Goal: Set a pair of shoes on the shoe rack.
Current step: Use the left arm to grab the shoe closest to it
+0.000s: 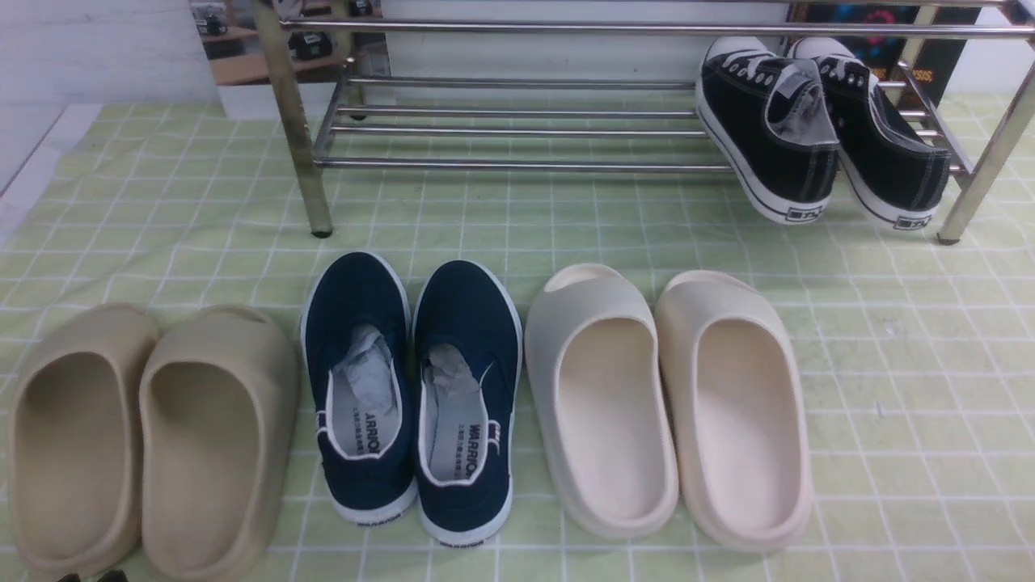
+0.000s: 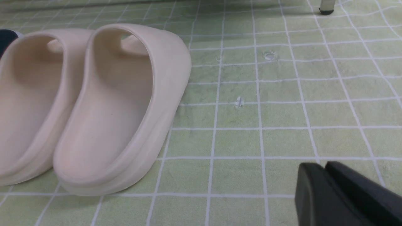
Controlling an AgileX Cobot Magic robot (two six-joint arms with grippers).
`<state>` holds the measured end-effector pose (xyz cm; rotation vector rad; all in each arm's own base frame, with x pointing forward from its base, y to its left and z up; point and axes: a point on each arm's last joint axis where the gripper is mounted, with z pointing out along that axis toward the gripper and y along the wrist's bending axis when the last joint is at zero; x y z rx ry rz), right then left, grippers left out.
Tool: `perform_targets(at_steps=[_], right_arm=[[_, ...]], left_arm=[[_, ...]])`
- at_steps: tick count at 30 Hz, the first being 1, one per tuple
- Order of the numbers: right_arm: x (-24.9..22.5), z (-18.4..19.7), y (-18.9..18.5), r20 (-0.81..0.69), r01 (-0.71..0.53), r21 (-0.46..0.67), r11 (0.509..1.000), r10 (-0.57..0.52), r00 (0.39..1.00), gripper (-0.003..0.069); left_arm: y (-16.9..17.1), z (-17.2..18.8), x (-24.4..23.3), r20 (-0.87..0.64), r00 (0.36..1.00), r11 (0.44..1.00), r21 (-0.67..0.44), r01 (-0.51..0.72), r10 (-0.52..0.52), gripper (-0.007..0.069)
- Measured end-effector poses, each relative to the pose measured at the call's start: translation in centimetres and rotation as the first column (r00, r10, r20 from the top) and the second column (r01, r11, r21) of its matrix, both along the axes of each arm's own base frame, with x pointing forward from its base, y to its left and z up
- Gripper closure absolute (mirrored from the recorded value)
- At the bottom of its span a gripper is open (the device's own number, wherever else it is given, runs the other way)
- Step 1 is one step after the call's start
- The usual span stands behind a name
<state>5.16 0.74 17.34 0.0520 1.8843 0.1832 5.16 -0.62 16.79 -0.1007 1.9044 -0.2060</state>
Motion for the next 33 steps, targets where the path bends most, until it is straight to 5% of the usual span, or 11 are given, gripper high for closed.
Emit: perform_targets(at_steps=[33], right_arm=[[0.00, 0.00, 0.00, 0.000, 0.000, 0.000, 1.000, 0.000, 1.000, 0.0546]], left_arm=[[0.00, 0.00, 0.00, 0.000, 1.000, 1.000, 0.000, 0.000, 0.000, 0.0388]])
